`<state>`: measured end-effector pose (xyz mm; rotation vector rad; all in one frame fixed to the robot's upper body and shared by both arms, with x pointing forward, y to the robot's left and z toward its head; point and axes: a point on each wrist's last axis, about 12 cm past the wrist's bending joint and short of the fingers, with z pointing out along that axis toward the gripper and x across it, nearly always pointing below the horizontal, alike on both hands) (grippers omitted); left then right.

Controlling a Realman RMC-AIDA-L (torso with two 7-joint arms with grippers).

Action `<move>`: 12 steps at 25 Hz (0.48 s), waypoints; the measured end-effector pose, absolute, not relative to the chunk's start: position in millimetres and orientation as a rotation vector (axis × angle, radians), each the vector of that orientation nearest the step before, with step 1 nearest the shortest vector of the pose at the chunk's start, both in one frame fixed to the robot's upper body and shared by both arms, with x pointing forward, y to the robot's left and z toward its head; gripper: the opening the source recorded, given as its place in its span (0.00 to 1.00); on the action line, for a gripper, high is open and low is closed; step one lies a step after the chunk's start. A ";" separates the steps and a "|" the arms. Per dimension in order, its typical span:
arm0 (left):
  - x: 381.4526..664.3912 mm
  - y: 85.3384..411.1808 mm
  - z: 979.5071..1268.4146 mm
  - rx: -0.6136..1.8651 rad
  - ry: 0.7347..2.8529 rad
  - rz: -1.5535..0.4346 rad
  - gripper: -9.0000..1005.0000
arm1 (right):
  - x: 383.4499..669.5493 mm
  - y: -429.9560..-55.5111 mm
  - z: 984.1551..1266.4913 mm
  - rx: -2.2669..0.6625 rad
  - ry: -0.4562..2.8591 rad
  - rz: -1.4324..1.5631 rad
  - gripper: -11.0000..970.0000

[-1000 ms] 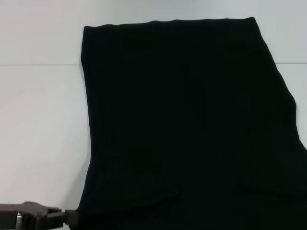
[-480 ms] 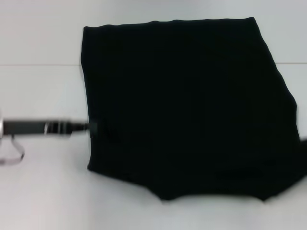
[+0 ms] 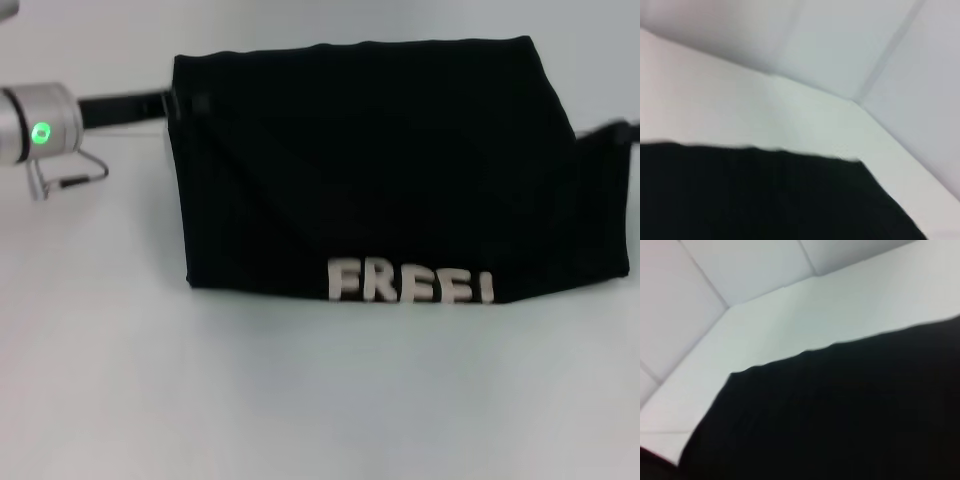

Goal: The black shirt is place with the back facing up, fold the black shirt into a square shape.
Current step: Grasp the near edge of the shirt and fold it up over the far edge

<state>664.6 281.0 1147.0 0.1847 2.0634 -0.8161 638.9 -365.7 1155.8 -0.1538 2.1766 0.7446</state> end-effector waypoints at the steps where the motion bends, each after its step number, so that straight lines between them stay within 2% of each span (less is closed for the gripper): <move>1: 670.0 280.0 1147.1 0.156 2.051 -0.782 0.07 | 647.3 -358.6 1157.2 -0.159 2.178 0.720 0.09; 6: 685.2 272.7 1144.1 0.111 2.019 -0.660 0.08 | 675.4 -326.8 1154.8 -0.169 2.185 0.625 0.09; 12: 681.2 259.9 1117.6 0.086 2.044 -0.528 0.09 | 680.6 -306.4 1129.2 -0.140 2.213 0.518 0.09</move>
